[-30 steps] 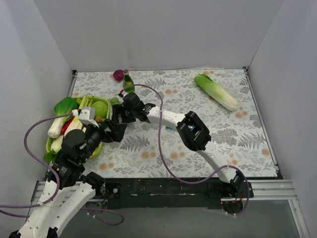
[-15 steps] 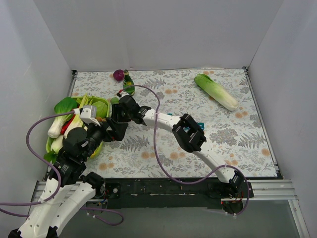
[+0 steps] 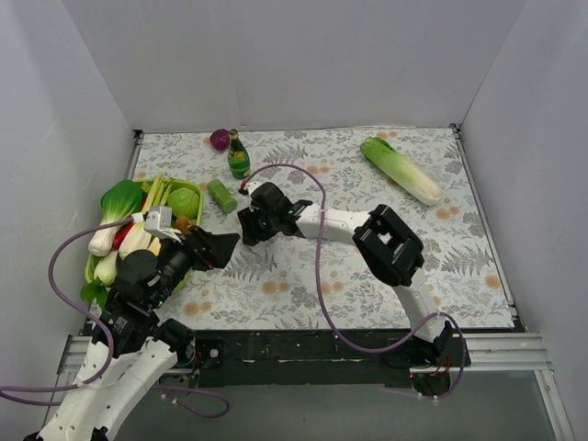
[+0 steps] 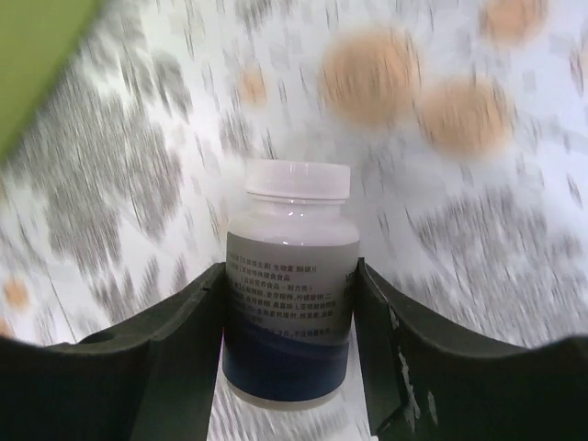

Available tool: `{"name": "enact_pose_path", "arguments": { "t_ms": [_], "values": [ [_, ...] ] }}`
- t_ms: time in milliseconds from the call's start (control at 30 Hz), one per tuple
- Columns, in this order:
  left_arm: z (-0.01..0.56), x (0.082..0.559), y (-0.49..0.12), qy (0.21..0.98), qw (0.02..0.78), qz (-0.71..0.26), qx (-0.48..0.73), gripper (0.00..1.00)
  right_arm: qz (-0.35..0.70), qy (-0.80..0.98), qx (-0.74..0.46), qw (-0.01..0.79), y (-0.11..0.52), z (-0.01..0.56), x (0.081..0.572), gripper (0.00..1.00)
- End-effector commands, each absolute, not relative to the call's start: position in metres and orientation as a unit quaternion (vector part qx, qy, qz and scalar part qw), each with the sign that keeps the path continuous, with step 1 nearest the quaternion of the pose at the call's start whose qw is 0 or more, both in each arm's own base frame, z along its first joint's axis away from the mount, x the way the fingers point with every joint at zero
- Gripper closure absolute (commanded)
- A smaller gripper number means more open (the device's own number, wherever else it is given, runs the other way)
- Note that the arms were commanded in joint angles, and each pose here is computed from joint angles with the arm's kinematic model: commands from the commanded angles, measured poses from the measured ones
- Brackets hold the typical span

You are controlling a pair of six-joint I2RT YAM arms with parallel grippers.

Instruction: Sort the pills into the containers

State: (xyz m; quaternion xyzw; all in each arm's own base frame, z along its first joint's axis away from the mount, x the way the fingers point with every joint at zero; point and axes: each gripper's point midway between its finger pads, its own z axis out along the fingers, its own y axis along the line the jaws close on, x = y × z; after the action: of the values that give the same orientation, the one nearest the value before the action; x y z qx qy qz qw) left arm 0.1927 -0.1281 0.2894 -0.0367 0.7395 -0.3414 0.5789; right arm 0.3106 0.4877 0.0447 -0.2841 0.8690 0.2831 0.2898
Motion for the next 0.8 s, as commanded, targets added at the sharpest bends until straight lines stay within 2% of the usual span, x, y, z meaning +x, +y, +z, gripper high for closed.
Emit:
{"name": "enact_pose_path", "arguments": {
  "t_ms": [0, 133, 167, 300, 567, 767],
  "values": [
    [0.276, 0.186, -0.147, 0.727, 0.540, -0.419, -0.068, 0.02, 0.290, 0.843, -0.367, 0.266, 0.433, 0.055, 0.283, 0.65],
    [0.251, 0.187, -0.161, 0.715, 0.481, -0.489, -0.137, 0.02, 0.349, 0.818, -0.363, 0.279, 0.405, 0.091, 0.270, 0.66],
    [0.255, 0.187, -0.165, 0.700, 0.468, -0.516, -0.160, 0.02, 0.356, 0.820, -0.362, 0.265, 0.392, 0.084, 0.263, 0.66],
    [0.239, 0.193, -0.172, 0.682, 0.426, -0.556, -0.212, 0.02, 0.411, 0.773, -0.390, 0.285, 0.387, 0.118, 0.244, 0.67],
    [0.202, 0.215, -0.195, 0.722, 0.321, -0.544, -0.283, 0.02, 0.474, 0.684, -0.451, 0.322, 0.381, 0.169, 0.210, 0.68],
    [0.190, 0.221, -0.207, 0.742, 0.285, -0.535, -0.285, 0.04, 0.495, 0.654, -0.469, 0.326, 0.379, 0.187, 0.196, 0.68]
  ]
}}
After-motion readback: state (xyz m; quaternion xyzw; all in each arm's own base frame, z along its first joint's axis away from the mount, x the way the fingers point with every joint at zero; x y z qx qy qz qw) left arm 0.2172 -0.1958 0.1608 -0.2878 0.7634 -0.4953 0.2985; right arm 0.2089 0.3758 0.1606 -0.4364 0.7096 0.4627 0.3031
